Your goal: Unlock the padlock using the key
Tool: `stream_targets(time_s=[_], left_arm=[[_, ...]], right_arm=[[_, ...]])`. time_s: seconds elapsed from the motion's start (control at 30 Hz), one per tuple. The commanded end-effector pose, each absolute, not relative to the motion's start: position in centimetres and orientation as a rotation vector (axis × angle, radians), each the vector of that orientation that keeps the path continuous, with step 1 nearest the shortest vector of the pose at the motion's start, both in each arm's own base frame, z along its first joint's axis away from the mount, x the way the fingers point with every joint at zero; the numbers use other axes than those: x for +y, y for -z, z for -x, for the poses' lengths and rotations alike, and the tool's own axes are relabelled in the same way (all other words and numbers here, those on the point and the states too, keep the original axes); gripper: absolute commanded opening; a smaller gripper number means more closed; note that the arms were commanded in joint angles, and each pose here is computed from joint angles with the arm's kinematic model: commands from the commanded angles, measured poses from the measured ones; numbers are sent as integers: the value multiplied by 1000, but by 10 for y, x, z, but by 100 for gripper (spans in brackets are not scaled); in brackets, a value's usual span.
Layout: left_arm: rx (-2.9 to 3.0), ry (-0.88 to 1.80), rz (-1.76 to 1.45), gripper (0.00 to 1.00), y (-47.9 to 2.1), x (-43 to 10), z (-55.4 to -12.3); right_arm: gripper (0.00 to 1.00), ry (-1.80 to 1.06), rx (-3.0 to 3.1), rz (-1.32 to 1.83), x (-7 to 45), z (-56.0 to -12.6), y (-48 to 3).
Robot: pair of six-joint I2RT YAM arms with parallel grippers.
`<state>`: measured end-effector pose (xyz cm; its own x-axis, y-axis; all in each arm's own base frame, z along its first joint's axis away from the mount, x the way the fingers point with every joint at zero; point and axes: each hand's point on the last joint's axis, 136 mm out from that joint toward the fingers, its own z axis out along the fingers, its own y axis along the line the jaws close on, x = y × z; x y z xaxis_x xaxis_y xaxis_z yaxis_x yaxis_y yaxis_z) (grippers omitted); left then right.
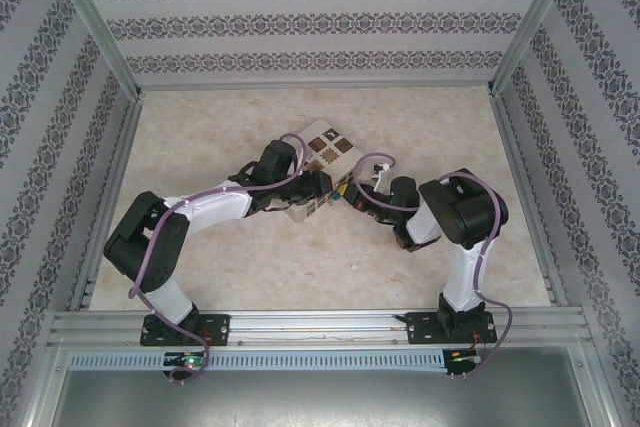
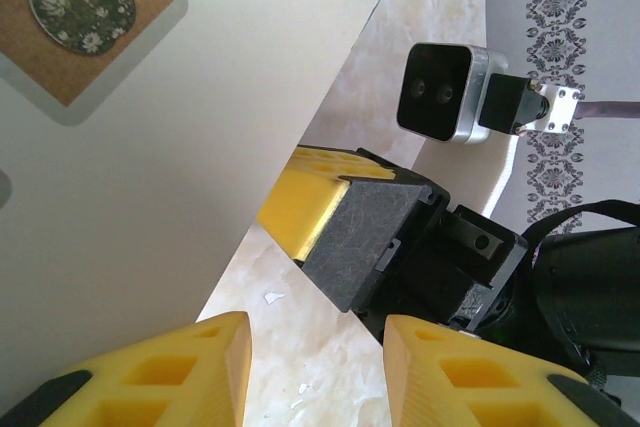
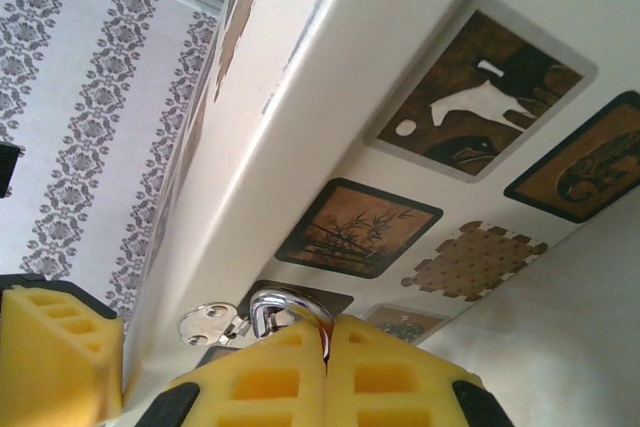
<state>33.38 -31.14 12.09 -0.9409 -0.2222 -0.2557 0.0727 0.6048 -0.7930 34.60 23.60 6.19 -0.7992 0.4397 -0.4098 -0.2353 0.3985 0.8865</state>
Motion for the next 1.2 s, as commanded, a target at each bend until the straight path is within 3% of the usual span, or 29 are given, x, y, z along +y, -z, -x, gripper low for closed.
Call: stream_targets(time_s=[0.0,0.53,1.17], left_arm=[[2692,1177,185,40,-78,-304,-303],[2544,1096,112,50,-135,-286,-329],[2260,676,246,66,-193,-150,-328]], right_arm=[[0,-1454,1969,-196,237,-352,-82],[0,-1284,1963,-220,194,-347,-98],[0,-1010,2336,-13,177,-266,-120]])
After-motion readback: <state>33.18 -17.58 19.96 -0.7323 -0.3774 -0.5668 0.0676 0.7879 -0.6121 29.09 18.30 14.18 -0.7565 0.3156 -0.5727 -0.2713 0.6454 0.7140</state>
